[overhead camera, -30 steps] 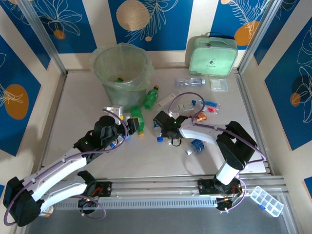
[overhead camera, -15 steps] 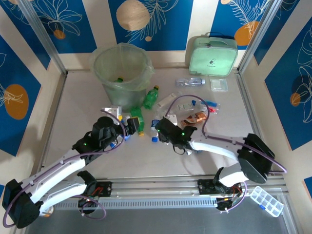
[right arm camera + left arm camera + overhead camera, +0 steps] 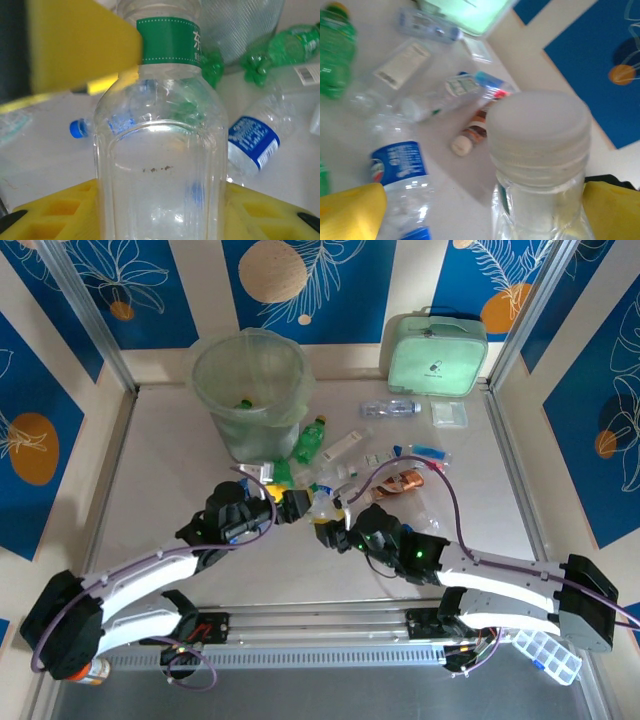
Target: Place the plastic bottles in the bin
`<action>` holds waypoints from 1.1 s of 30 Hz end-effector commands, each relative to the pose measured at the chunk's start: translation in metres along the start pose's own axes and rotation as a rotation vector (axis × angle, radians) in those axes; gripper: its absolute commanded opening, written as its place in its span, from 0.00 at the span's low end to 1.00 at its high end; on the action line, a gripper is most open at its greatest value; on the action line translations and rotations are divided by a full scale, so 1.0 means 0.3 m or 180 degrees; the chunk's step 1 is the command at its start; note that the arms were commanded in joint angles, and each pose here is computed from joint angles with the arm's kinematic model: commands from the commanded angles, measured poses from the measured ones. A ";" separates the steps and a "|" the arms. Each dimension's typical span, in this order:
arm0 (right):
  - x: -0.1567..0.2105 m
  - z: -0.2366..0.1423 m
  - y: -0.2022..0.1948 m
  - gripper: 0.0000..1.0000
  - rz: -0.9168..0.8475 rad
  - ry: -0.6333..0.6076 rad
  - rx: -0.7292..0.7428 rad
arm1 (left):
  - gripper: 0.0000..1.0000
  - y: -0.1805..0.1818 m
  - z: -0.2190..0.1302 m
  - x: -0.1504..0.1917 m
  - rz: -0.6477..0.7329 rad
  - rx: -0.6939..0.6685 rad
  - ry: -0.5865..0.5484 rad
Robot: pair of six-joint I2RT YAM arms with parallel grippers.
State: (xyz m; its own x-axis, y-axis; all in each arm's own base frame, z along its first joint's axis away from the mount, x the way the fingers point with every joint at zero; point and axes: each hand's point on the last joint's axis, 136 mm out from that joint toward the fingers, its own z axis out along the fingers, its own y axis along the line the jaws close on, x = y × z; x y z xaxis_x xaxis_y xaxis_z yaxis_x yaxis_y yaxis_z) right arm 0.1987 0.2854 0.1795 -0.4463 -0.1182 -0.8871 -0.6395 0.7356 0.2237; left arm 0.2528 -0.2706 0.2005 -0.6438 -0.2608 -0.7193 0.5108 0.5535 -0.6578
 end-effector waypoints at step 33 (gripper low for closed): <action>-0.035 -0.011 0.119 0.86 -0.0286 -0.0190 -0.0436 | 0.34 -0.117 -0.172 -0.170 0.0576 0.0067 -0.0642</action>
State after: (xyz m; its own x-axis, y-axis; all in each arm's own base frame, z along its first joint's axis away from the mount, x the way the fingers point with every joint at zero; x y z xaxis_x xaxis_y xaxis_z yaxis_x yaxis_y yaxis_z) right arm 0.1848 0.3069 0.1872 -0.3778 -0.1532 -0.9131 -0.7282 0.6582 0.1909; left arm 0.2346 -0.2503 0.2596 -0.4777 -0.3104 -0.8219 0.6389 0.5193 -0.5675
